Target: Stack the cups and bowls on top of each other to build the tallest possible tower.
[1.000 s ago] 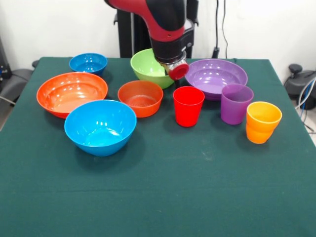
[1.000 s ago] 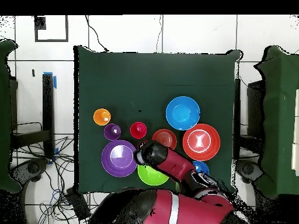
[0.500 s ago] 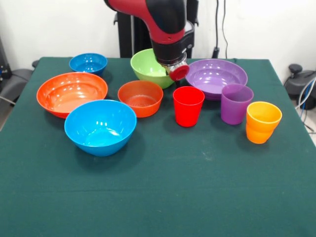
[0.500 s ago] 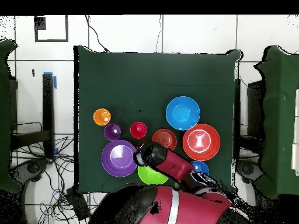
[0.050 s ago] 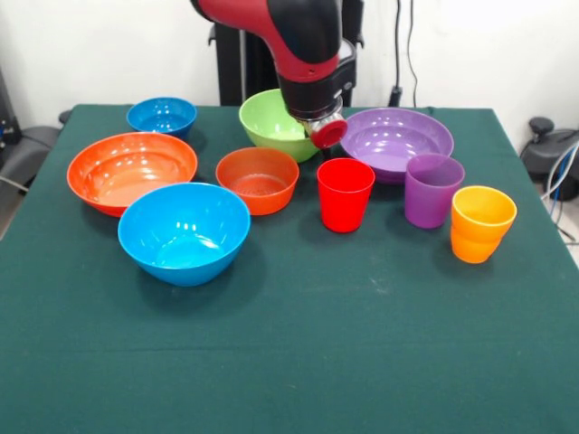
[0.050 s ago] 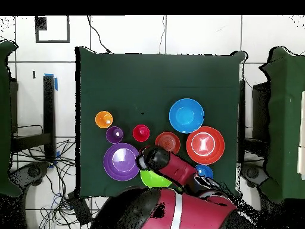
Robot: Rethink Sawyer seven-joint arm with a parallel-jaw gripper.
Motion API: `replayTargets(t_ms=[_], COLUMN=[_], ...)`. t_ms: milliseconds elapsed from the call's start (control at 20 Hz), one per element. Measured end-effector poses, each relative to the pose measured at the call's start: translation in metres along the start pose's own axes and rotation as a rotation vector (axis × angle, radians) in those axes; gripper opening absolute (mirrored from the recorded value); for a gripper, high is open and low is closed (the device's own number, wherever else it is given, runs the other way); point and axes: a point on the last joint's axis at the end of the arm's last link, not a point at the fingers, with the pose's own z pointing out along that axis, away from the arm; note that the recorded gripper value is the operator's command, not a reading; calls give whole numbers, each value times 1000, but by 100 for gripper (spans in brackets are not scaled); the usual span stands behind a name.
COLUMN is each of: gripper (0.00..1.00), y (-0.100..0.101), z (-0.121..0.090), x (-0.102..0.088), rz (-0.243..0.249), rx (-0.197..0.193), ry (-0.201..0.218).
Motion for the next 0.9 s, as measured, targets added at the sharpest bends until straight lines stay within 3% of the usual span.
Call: replayTargets(t_ms=[900], gripper=[100], y=[8], z=[-25], x=[-11], rz=[3], rx=[-34], ry=[-36])
